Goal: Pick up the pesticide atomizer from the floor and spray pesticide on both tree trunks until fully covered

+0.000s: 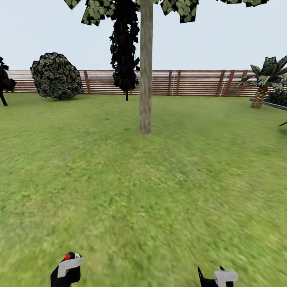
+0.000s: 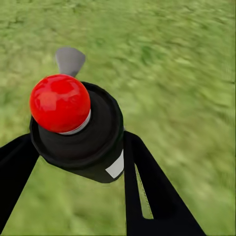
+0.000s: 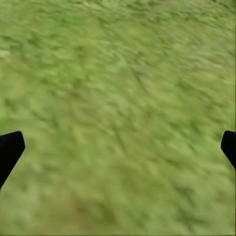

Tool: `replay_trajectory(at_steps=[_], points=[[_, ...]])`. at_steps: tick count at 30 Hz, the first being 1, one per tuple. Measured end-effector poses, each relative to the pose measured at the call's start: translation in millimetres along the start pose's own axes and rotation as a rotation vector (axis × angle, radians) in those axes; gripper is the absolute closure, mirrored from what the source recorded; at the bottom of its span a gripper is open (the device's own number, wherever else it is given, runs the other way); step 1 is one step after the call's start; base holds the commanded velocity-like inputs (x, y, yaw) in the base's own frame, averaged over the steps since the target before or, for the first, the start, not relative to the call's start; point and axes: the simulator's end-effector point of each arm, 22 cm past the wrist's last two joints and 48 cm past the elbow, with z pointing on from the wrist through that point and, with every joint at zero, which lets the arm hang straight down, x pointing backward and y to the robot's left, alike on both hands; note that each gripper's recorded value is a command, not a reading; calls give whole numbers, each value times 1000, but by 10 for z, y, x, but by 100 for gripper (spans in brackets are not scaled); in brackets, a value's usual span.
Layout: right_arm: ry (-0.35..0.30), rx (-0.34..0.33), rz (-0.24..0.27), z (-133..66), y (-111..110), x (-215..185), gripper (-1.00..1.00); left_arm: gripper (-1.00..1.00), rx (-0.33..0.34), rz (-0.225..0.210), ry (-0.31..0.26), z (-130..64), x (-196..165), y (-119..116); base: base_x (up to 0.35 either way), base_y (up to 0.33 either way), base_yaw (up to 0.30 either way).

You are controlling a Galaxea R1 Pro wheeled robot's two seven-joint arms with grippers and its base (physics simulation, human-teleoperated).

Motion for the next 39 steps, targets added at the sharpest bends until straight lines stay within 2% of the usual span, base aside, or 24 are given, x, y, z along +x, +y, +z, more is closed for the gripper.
replay_trajectory(at_steps=[39], points=[[1,0,0,-2,0,4,-100,100,0,0,0,0,1,-2,338,0,0]])
